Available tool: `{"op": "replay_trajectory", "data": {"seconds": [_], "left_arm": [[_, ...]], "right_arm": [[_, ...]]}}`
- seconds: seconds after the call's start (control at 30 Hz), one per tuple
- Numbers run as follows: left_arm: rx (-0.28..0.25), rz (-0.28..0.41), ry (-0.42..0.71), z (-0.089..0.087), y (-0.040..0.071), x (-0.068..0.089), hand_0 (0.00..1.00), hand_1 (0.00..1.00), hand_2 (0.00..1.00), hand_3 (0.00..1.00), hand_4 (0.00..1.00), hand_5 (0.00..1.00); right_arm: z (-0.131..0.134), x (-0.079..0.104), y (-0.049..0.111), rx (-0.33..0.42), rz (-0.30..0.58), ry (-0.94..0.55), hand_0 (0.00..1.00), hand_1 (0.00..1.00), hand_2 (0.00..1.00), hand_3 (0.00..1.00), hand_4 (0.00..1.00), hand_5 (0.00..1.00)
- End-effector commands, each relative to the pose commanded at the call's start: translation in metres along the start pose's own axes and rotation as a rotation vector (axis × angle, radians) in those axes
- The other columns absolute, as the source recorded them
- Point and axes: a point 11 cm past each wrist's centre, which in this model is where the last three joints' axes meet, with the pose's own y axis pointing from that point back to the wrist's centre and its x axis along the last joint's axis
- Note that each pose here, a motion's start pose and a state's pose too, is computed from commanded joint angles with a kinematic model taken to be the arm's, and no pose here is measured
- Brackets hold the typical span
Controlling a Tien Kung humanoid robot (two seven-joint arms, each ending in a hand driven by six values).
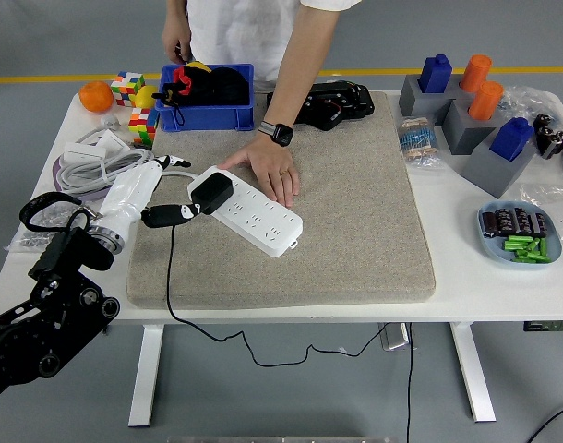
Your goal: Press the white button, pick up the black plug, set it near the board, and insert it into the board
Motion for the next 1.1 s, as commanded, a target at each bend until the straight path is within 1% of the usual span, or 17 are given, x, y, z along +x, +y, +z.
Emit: {"op": "replay_trajectory", "data": {"seconds": [0.17, 0.33, 0.43, 0.6, 0.83, 1.0, 1.1], "left_arm": [[0.044, 0.035, 0.030, -0.016, 0.007, 0.006, 0.829, 0.883, 0.799, 0.753, 0.897, 0.438], [0.087, 0.082, 0.059, -0.032, 0.015, 0.015, 0.829, 0.883, 0.799, 0.753, 0.897, 0.438], [0.115, 0.119, 0.074, -0.044, 0.021, 0.023, 0.829, 0.881, 0.798, 0.751, 0.896, 0.437], [0.157, 0.151, 0.082, -0.060, 0.030, 0.030, 0.829, 0.881, 0.798, 0.750, 0.893, 0.435], [0.189, 0.172, 0.090, -0.072, 0.037, 0.034, 0.829, 0.878, 0.795, 0.749, 0.894, 0.436], [0.202, 0.184, 0.094, -0.076, 0.039, 0.037, 0.829, 0.877, 0.796, 0.748, 0.893, 0.435], [0.210, 0.199, 0.099, -0.078, 0.039, 0.041, 0.829, 0.877, 0.796, 0.748, 0.893, 0.435]], "right_arm": [[0.000, 0.000, 0.000, -0.001, 0.000, -0.002, 0.592, 0.592, 0.637, 0.589, 0.664, 0.411], [0.001, 0.000, 0.000, -0.002, 0.000, -0.003, 0.592, 0.592, 0.637, 0.589, 0.664, 0.411], [0.001, 0.000, 0.000, -0.002, 0.000, -0.001, 0.592, 0.592, 0.637, 0.589, 0.665, 0.411], [0.001, 0.000, 0.000, -0.003, 0.001, 0.000, 0.592, 0.594, 0.637, 0.589, 0.664, 0.413], [0.002, 0.000, 0.000, -0.004, 0.001, 0.001, 0.592, 0.594, 0.637, 0.589, 0.665, 0.412], [0.001, 0.000, 0.000, -0.002, 0.000, 0.000, 0.592, 0.592, 0.637, 0.590, 0.665, 0.412], [0.000, -0.001, 0.000, 0.000, -0.001, 0.000, 0.592, 0.592, 0.637, 0.590, 0.665, 0.412]]}}
